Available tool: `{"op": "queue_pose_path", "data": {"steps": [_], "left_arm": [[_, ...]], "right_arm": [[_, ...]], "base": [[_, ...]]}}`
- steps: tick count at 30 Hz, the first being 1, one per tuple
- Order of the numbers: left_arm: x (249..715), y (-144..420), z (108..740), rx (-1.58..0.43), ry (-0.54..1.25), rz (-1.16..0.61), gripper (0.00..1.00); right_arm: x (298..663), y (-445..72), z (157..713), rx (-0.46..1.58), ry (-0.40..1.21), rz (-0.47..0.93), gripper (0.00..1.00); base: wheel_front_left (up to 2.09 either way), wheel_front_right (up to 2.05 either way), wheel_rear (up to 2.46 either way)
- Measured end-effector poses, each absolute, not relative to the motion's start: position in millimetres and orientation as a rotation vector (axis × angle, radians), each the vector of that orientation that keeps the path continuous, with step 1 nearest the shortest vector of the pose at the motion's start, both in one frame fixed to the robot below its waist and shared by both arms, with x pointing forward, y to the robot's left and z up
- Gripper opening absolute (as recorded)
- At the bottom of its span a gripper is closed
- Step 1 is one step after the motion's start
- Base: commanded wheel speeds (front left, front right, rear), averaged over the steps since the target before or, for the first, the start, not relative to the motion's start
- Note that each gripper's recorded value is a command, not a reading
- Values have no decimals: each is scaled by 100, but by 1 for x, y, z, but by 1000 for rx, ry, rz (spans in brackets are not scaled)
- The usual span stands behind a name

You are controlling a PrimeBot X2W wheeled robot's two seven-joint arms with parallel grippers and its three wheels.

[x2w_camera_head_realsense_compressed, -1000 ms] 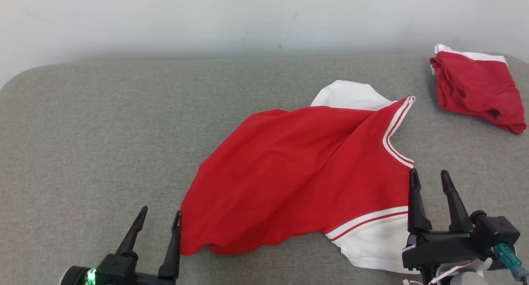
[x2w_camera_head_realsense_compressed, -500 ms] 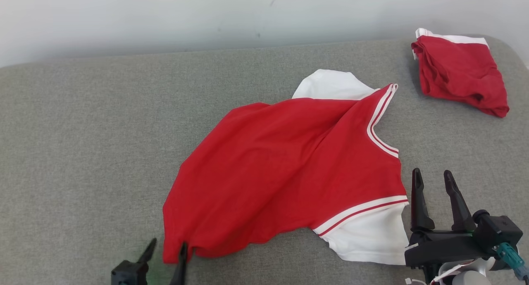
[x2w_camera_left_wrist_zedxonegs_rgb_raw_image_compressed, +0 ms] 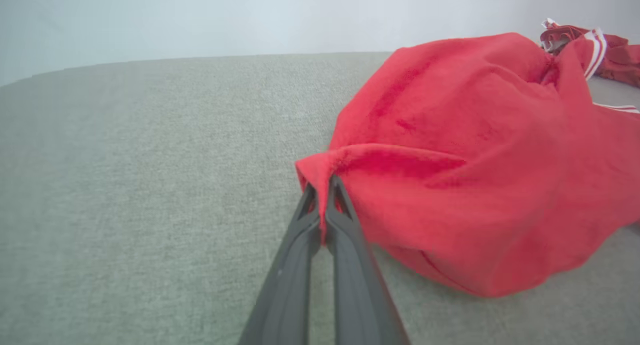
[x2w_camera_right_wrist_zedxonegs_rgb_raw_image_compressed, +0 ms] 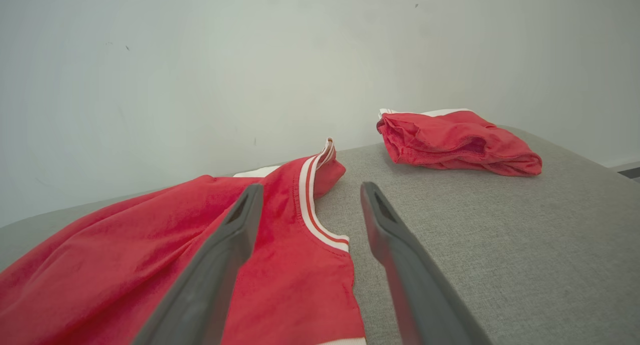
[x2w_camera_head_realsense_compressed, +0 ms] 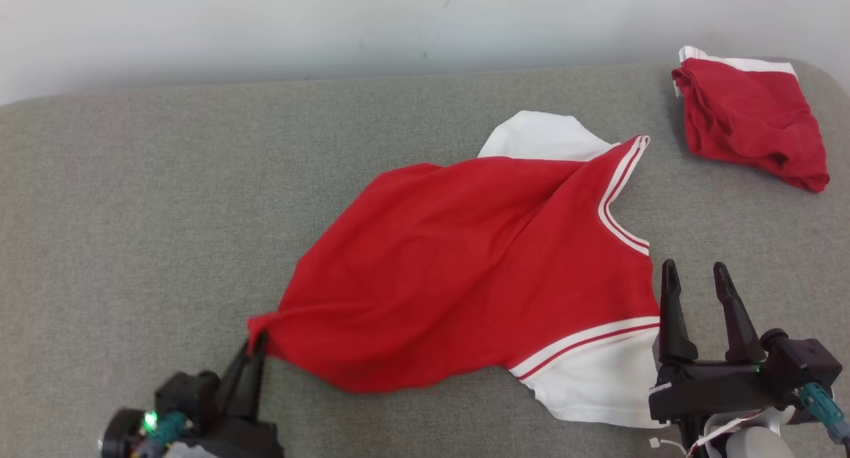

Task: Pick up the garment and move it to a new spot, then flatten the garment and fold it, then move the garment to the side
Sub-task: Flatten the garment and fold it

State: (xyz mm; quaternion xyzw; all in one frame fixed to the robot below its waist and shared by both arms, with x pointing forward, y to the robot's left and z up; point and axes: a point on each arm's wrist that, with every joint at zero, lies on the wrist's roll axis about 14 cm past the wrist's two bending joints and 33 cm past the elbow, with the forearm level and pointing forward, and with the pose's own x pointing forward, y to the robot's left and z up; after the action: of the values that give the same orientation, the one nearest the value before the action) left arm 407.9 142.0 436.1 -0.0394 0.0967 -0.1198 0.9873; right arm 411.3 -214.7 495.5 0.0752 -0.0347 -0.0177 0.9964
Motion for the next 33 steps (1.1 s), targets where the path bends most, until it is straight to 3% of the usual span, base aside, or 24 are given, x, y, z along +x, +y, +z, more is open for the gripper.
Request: {"op": "queue_pose_path", "data": {"steps": [8, 27, 29, 30, 31, 33], "left_arm": [[420, 156, 459, -22, 156, -236, 0], [340, 168, 412, -146, 391, -147, 0], [339, 169, 407, -134, 394, -148, 6], [343, 169, 410, -138, 370, -142, 78], [348, 170, 413, -126, 349, -143, 100], [360, 175, 424, -103, 276, -130, 100]], "right_arm": [[408, -224, 495, 149, -67, -63, 100], [415, -211, 480, 165, -27, -33, 100], [416, -209, 479, 165, -24, -27, 100], [416, -208, 479, 166, -23, -25, 100], [416, -207, 479, 166, -23, -23, 100], [416, -207, 479, 164, -22, -22, 100]], "base": [[0, 0, 0], [0, 0, 0], [0, 0, 0], [0, 0, 0], [0, 0, 0], [0, 0, 0]]}}
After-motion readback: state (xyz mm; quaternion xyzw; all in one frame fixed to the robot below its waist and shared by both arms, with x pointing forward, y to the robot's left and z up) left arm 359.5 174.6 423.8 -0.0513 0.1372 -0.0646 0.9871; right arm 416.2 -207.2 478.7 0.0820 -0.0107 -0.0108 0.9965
